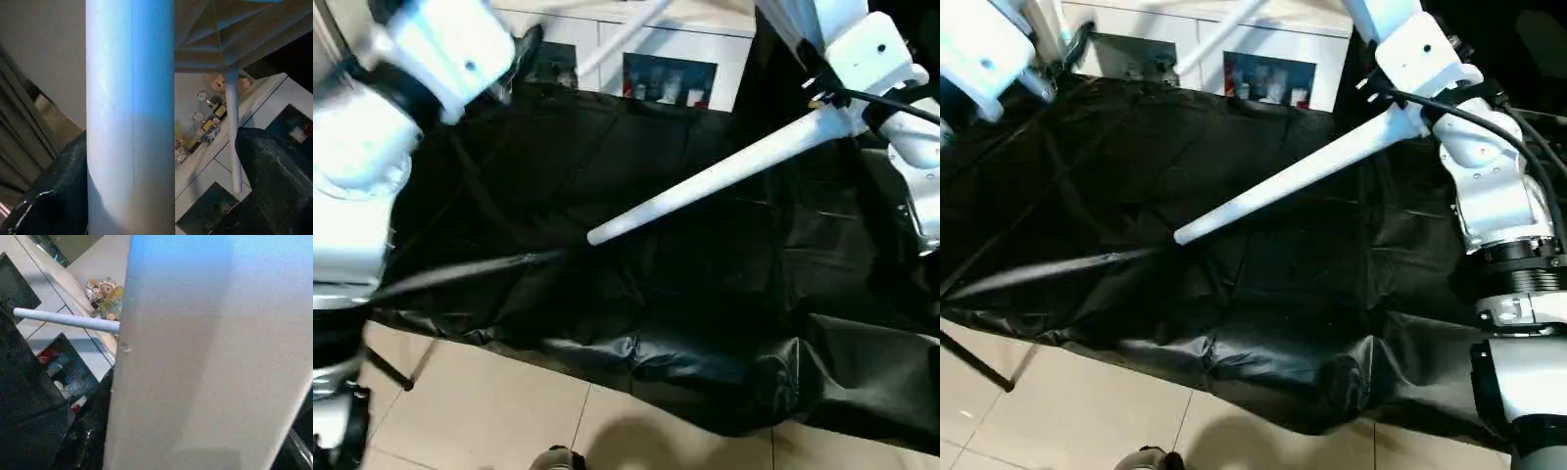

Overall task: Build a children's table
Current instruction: Flip table

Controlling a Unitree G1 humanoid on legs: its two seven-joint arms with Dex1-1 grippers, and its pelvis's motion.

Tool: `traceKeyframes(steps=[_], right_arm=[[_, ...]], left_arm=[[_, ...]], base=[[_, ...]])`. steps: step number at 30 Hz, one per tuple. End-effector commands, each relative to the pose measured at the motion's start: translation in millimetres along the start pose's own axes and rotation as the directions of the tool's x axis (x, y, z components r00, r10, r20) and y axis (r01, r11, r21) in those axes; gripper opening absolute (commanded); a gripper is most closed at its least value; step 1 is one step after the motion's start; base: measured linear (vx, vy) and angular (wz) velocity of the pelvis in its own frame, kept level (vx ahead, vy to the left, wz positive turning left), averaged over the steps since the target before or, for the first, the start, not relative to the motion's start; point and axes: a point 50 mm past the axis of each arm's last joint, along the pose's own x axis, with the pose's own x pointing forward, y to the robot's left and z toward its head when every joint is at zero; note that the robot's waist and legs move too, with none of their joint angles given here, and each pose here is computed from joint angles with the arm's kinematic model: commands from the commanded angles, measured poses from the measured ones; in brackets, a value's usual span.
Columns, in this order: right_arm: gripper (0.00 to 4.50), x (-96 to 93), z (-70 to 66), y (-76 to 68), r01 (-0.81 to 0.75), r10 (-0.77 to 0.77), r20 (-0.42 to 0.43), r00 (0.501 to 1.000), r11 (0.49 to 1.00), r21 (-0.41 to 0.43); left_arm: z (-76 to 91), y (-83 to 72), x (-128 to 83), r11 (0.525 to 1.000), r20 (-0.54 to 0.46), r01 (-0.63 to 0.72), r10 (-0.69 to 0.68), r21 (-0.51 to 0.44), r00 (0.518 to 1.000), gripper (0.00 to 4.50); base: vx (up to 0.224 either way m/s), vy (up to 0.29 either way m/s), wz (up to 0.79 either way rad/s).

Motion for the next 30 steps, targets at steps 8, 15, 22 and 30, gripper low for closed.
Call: traceKeyframes(steps=[8,15,22,30], right_arm=[[1.99,11.5,53.2,-40.8,0.050,-0.002,0.206,0.979,0.972,-0.228],[1.99,21.5,75.4,-54.3,0.059,0.021,0.262,0.965,0.954,-0.292],[1.99,30.8,92.9,-67.5,0.009,0.100,0.258,0.961,0.921,-0.389],[1.98,37.8,106.6,-80.1,-0.049,0.171,0.217,0.961,0.877,-0.477]], left_arm=[[-4.8,-3.0,0,0.998,-0.052,-0.051,0.049,-0.029,0.997,4.14],[-6.3,-6.7,-1,0.995,-0.082,-0.080,0.075,-0.060,0.994,3.51],[-11.9,-17.1,-4,0.985,-0.119,-0.105,0.089,-0.138,0.989,3.04],[-19.9,-35.8,-9,0.958,-0.157,-0.104,0.063,-0.268,0.986,2.55]], base=[[0.000,0.000,0.00],[0.000,0.000,0.00],[0.000,0.000,0.00],[0.000,0.000,0.00]])
